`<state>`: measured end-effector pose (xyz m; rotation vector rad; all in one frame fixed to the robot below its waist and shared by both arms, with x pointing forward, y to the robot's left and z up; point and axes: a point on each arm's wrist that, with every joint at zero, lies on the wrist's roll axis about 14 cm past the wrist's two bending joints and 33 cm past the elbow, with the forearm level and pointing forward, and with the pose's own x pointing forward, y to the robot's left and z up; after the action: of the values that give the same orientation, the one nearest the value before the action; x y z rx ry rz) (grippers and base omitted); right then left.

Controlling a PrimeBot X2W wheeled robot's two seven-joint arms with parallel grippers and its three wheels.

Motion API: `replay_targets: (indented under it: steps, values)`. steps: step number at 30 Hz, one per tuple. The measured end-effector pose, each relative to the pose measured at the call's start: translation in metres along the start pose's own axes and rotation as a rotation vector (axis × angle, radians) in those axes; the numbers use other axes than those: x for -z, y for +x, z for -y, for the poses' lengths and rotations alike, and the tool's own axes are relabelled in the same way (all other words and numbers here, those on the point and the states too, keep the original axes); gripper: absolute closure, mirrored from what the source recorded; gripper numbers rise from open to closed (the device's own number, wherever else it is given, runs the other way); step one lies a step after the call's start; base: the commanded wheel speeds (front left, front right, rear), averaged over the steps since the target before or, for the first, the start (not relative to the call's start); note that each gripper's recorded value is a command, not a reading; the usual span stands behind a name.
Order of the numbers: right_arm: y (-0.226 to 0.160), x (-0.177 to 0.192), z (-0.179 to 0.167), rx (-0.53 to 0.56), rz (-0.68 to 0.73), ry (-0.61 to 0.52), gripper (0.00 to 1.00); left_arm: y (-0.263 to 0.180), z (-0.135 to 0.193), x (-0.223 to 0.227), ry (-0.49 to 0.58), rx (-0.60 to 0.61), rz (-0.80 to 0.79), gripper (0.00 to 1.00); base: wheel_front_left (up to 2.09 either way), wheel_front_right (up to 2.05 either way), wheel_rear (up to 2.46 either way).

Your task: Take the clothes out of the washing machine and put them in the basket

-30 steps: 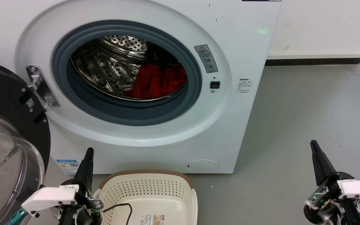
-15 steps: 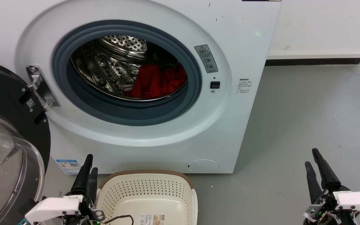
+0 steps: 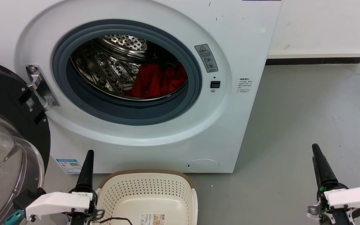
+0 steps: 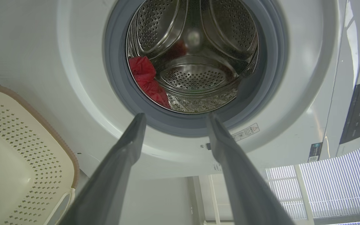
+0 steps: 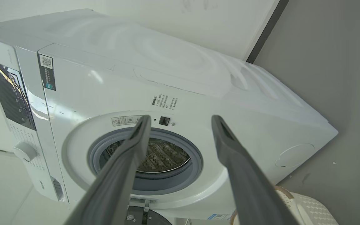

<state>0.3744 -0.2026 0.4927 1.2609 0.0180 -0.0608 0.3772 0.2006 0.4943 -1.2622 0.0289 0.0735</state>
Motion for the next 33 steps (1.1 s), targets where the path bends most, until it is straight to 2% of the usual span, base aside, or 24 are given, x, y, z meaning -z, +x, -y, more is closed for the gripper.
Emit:
replay_targets:
  steps: [17,33]
  values:
    - [-0.003,0.009,-0.026,-0.087,-0.003,-0.423,0.00,-0.003,0.010,0.006,0.344,0.006,0.015,0.00,0.00,0.00,0.00]
    - [-0.008,0.013,-0.036,-0.137,0.020,-0.676,0.00,-0.007,0.019,0.005,0.585,0.028,0.053,0.00,0.00,0.00,0.00]
